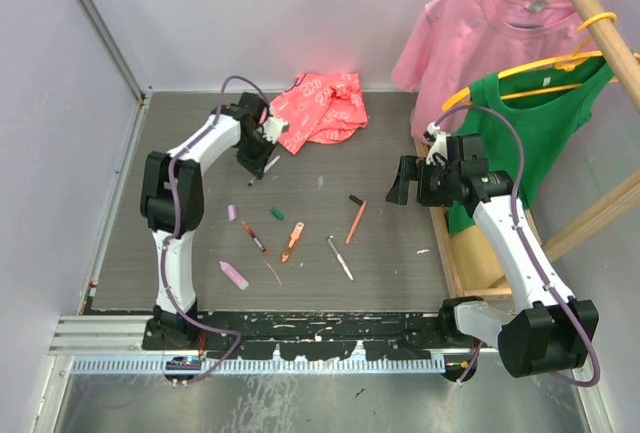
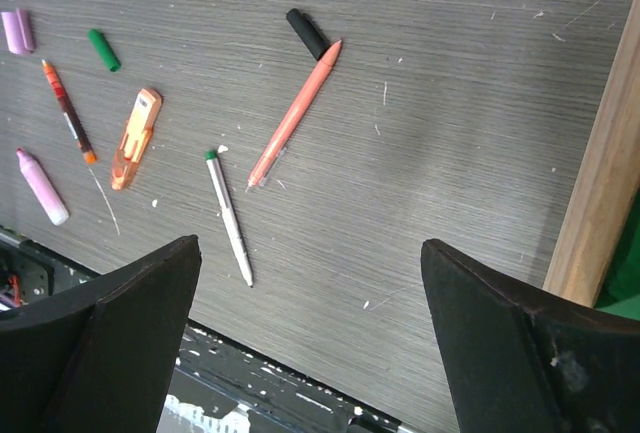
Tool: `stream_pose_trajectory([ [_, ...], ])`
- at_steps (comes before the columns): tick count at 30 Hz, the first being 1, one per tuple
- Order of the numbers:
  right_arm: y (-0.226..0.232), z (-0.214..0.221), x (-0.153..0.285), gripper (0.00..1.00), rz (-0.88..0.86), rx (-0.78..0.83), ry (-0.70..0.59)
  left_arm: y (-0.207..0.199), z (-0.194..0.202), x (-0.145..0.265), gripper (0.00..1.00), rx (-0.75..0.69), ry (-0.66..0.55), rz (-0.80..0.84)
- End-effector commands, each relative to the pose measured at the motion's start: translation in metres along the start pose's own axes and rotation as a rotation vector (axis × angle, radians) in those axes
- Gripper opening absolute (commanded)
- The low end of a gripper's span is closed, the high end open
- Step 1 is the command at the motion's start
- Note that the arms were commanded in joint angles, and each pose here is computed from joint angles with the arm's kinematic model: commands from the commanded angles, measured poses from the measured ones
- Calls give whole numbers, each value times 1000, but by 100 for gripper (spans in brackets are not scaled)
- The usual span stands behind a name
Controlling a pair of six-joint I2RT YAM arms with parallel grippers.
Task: Insert the pens into the pen caps
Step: Pick up the pen from the center of the board.
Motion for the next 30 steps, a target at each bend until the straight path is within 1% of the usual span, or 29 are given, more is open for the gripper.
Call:
stream_pose_trajectory([
  [1,19,-12,19,97,-78,19,-81,-18,-14,19,4,48,-91,-123],
  [6,20,-9,24,97,-82,11,-91,-28,-5,15,5,101,-127,-119],
  [9,21,-8,25,96,-89,3,-93,-33,-4,11,8,98,-130,-106],
  [16,23,-8,32,96,-89,5,-104,-28,11,-15,10,85,-19,-155],
  [17,23,-8,32,97,-86,6,-105,-29,13,-18,12,81,-11,-158],
  [20,23,-7,33,97,-83,5,-104,-31,16,-25,21,73,6,-161],
  [22,23,-6,33,96,-84,6,-104,-33,18,-28,26,71,13,-161],
  [27,23,-5,35,97,-81,6,-106,-33,21,-36,29,71,28,-151],
  [30,23,-5,36,96,-82,6,-107,-33,22,-39,29,72,33,-146],
])
Point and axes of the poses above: each gripper's point midway between its finger pads, its own x axis back along the fingers, its own y axis along the line the jaws close on, z = x × y, the point moved 6 cm from there along x, back along the fingers, and after that the axes turned 8 degrees about -x, right-handed, at the moved point
